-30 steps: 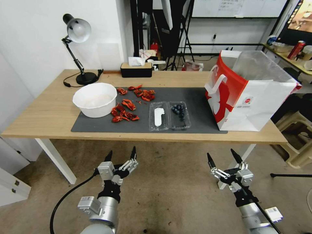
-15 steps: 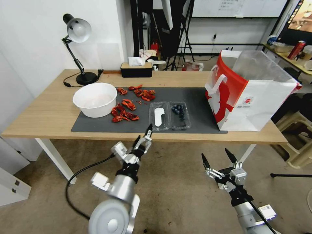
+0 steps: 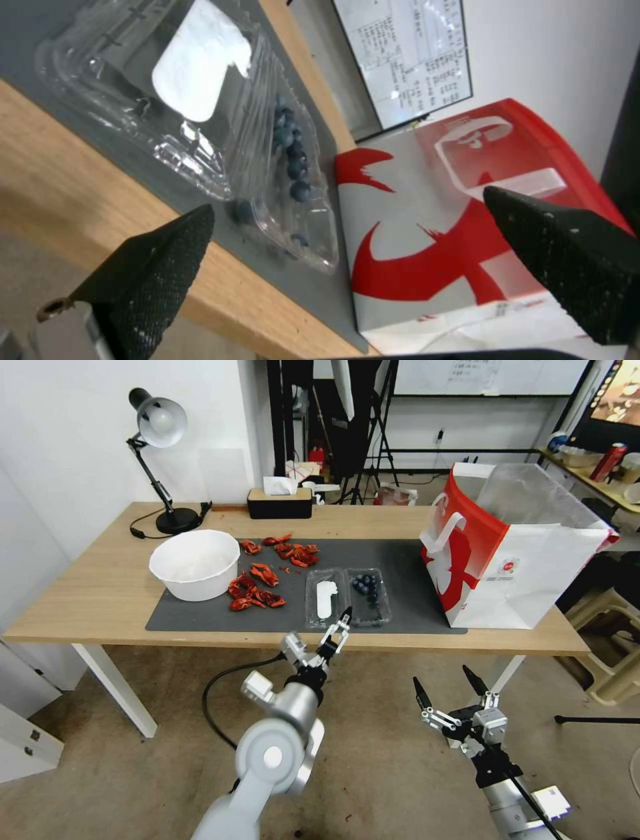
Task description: Close the takeout container lid, then place the container into the takeout bag.
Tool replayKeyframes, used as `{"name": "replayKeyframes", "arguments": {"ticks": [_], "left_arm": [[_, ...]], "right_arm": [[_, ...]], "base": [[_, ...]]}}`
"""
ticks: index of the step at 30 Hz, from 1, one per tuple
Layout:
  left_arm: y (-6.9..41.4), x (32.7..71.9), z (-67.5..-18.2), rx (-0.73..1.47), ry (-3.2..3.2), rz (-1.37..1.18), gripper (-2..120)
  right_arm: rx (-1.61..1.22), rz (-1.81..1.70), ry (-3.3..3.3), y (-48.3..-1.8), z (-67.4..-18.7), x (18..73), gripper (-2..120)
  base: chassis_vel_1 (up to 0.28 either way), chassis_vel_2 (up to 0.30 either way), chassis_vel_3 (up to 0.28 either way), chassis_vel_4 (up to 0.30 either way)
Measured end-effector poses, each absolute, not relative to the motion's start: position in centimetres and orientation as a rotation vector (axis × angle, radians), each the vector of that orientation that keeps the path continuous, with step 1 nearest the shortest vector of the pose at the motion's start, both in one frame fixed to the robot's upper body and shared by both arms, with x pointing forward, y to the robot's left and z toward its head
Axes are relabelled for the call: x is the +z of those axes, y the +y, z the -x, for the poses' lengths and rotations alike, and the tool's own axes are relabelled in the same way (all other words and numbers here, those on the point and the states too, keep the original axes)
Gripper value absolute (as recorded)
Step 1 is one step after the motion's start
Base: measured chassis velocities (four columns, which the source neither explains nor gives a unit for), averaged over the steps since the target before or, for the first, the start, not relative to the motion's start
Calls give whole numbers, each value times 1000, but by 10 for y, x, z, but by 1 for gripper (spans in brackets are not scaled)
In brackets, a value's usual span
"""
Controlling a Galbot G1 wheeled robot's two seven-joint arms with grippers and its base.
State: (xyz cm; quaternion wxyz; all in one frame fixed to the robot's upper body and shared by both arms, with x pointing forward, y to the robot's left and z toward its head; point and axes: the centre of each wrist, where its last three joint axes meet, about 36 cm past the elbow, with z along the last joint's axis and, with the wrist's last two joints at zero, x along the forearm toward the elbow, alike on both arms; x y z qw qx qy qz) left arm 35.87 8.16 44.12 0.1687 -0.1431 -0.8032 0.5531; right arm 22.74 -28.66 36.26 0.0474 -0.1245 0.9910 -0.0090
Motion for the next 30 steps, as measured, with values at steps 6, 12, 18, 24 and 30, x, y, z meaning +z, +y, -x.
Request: {"name": "replayKeyframes", "arguments": {"ticks": [6, 12, 18, 24, 30], "left_arm": [[74, 444, -370, 1547, -2275, 382, 100], [65, 444, -372, 1545, -2243, 368, 100], [62, 442, -377, 1554, -2238, 365, 100], [59, 440, -383, 1559, -2236, 373, 100], [59, 436, -388, 1555, -2241, 371, 100]], "right_arm": [[-29, 368, 3023, -286, -227, 362, 100], [-29, 361, 3028, -285, -227, 360, 100], [-30, 352, 3030, -286, -226, 358, 100], [-27, 346, 3031, -286, -224, 356, 100], [-25, 336, 3030, -285, -224, 356, 100]], "base": [[0, 0, 0, 0], [0, 0, 0, 0], [0, 0, 0, 0], [0, 0, 0, 0], [0, 0, 0, 0]]}}
